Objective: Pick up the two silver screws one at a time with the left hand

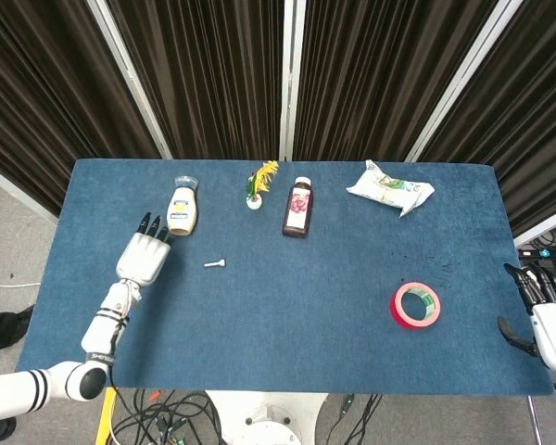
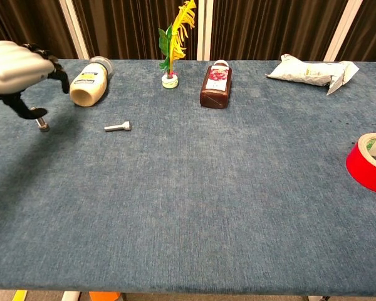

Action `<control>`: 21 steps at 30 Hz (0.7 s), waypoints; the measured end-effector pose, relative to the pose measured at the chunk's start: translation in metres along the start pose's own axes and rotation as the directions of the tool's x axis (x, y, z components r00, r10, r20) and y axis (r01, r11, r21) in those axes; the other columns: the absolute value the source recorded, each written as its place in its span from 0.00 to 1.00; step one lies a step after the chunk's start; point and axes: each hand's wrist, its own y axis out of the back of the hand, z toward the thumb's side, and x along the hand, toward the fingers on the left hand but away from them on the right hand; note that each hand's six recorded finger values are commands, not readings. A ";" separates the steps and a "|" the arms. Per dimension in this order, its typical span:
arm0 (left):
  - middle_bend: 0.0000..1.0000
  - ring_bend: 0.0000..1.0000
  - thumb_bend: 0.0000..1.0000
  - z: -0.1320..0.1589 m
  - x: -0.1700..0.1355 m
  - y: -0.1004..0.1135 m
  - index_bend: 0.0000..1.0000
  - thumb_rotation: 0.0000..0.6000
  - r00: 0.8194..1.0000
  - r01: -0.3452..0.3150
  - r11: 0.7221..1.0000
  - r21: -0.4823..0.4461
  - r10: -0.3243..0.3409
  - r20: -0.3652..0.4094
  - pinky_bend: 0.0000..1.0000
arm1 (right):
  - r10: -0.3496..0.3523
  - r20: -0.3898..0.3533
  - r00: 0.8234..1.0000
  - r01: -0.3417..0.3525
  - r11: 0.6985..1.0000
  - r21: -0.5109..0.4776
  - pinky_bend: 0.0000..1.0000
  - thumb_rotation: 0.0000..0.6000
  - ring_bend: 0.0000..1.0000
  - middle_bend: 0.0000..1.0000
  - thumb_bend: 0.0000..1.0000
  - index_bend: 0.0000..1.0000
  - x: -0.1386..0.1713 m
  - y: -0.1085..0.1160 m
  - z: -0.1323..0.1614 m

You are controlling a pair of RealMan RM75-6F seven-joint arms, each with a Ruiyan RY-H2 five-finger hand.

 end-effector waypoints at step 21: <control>0.28 0.16 0.29 0.062 0.028 -0.022 0.44 1.00 1.000 -0.019 0.958 -0.287 0.017 -0.010 0.14 | -0.007 0.019 1.000 0.007 1.000 -0.002 0.04 1.00 0.00 0.15 0.28 0.06 0.008 0.005 -0.006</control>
